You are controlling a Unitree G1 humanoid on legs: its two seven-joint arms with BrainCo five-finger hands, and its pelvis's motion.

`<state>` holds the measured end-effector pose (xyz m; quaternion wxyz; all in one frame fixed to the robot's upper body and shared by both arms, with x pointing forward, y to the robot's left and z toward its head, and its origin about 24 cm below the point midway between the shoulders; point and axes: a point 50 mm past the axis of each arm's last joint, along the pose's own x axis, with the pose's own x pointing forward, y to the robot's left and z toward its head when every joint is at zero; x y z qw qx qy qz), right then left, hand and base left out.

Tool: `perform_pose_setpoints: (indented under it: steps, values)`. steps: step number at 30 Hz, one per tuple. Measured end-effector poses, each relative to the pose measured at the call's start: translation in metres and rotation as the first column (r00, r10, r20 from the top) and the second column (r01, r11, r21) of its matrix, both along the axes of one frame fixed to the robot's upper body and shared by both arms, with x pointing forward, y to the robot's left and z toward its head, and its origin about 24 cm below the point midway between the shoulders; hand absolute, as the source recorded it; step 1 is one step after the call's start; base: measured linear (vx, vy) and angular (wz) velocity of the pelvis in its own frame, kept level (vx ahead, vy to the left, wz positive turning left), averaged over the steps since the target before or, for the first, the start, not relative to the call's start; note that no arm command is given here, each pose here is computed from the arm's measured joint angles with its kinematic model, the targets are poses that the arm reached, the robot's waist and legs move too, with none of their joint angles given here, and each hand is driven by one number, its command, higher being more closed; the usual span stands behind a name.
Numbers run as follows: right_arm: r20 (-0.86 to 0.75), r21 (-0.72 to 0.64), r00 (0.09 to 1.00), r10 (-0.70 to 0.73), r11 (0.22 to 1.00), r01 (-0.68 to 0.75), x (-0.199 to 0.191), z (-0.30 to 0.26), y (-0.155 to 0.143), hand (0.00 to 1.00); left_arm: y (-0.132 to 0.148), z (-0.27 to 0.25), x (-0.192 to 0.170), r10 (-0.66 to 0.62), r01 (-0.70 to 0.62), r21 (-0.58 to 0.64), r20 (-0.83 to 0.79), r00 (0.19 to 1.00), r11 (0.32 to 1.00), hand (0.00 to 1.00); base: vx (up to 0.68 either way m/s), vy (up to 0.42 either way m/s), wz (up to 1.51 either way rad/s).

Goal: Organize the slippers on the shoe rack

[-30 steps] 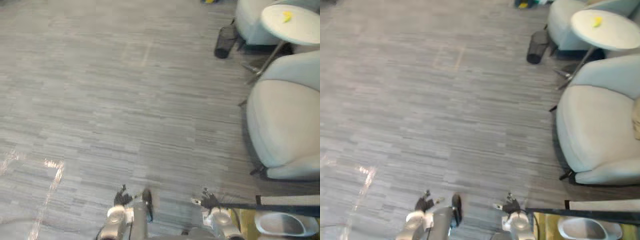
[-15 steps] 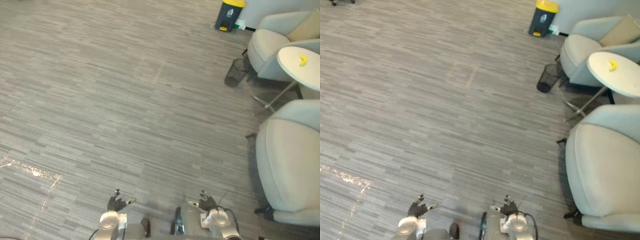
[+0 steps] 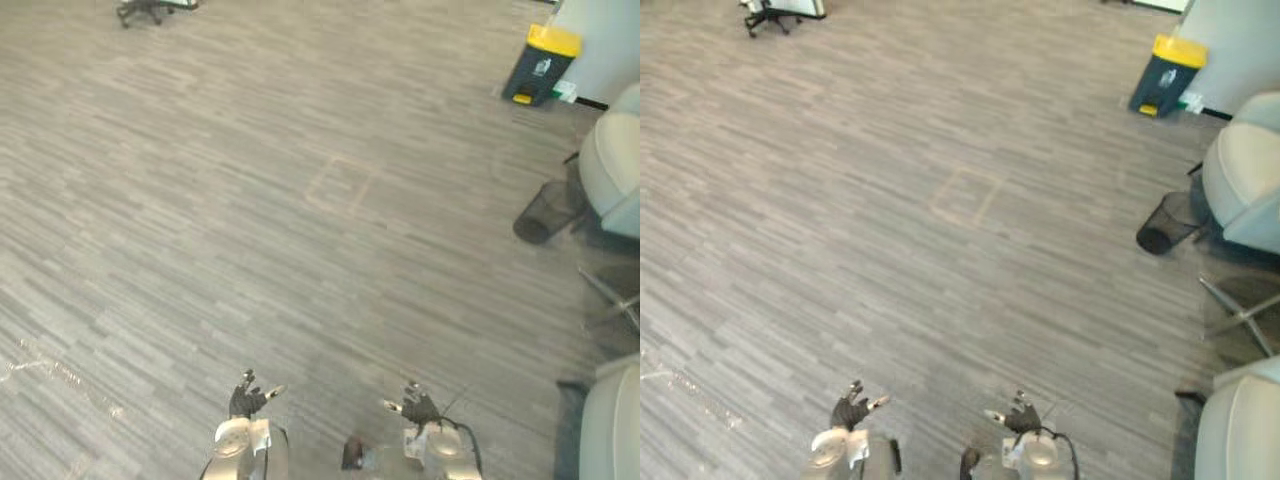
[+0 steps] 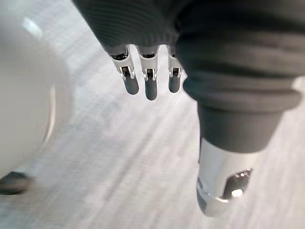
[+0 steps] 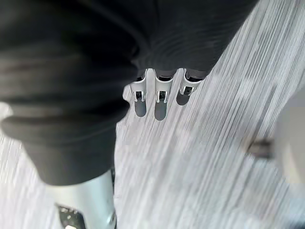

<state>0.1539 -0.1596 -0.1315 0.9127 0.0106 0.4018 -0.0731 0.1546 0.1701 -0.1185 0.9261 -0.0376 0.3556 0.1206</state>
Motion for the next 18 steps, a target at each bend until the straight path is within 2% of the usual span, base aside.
perform_pose_setpoints:
  steps: [2, 5, 8, 12, 18]
  values:
    - [0.003, 0.006, 1.000, -0.004, 1.000, 0.004, 0.002, 0.000, 0.002, 0.00, -0.001, 0.001, 0.001, -0.002, 0.002, -0.005, 0.005, 1.000, 1.000, 0.00, 0.57, 0.176, -0.41]
    - [-0.045, -0.031, 0.999, -0.003, 1.000, 0.001, -0.004, -0.005, -0.011, 0.00, -0.004, 0.001, 0.002, -0.006, 0.006, -0.017, 0.011, 1.000, 1.000, 0.00, 0.52, 0.265, -0.57]
    - [-0.044, -0.006, 0.999, 0.007, 1.000, -0.007, 0.001, -0.006, 0.000, 0.00, 0.005, 0.005, 0.013, -0.039, 0.038, 0.025, 0.028, 0.999, 0.999, 0.00, 0.53, 0.295, -0.13]
    - [-0.059, 0.001, 0.998, 0.009, 1.000, -0.009, -0.002, -0.008, 0.002, 0.00, 0.000, -0.003, 0.004, -0.086, 0.087, 0.025, -0.023, 0.996, 0.996, 0.00, 0.51, 0.238, -0.30]
    - [-0.009, -0.015, 0.999, 0.043, 0.999, -0.043, 0.010, -0.001, 0.002, 0.00, 0.000, -0.003, 0.005, -0.095, 0.096, 0.032, -0.030, 0.995, 0.995, 0.00, 0.48, 0.054, -0.08]
